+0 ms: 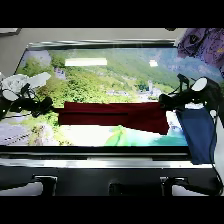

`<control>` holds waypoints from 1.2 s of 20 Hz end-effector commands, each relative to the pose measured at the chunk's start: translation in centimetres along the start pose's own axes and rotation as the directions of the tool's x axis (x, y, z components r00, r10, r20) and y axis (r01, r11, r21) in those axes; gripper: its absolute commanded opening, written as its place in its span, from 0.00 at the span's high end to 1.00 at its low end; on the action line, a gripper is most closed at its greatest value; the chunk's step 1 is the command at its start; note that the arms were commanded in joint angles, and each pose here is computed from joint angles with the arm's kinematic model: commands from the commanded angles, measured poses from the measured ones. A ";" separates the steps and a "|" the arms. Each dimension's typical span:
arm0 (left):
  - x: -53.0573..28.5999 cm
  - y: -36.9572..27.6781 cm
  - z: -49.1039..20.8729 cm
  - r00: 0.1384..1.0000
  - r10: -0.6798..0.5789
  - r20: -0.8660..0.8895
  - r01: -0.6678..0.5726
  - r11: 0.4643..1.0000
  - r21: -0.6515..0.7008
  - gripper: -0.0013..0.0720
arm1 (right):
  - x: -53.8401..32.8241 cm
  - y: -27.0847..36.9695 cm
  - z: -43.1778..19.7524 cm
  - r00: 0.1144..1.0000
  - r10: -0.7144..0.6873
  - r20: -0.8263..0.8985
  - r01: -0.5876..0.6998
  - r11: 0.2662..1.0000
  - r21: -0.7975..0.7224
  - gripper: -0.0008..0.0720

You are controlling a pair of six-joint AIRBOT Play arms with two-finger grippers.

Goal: Fold the clothes and pants, and hang the long-sleeved shirts on hangers.

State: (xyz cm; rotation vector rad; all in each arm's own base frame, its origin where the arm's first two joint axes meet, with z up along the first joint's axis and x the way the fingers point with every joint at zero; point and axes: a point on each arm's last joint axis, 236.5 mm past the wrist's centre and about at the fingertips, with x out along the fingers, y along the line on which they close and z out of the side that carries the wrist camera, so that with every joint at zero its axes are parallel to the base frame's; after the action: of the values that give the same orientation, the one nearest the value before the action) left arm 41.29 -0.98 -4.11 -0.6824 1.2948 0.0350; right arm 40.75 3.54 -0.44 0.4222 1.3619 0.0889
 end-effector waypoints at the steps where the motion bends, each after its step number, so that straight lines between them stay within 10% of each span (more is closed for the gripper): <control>1: 2.9 -1.3 1.9 1.000 0.000 -0.012 0.000 1.000 0.029 0.97 | 2.8 -0.7 3.3 1.000 -0.006 0.027 0.006 1.000 -0.003 0.95; 7: 6.1 -2.5 2.6 0.999 0.003 -0.050 0.000 0.998 0.058 0.91 | 6.7 -2.0 3.8 1.000 -0.010 0.001 0.010 1.000 0.027 0.92; 10: 5.6 -3.5 3.9 1.000 -0.014 -0.010 0.014 0.999 0.035 0.36 | 5.0 -2.1 3.7 0.999 -0.040 -0.031 0.040 0.999 -0.011 0.29; 14: 2.6 -3.9 5.4 1.000 0.009 0.006 -0.010 0.996 0.085 0.35 | 0.6 -5.5 4.5 1.000 -0.023 -0.008 0.023 0.999 0.034 0.07; 24: 1.6 -4.0 4.7 0.999 0.046 -0.014 -0.044 0.993 0.113 0.35 | 1.9 -10.2 1.4 0.922 0.386 -0.039 -0.364 0.895 0.259 0.04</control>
State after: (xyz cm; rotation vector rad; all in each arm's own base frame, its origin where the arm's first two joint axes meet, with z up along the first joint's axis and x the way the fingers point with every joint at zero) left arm 47.55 -2.40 -3.25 -0.5617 1.3109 -0.0101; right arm 40.64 -6.40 -4.80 0.8105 1.4013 0.1744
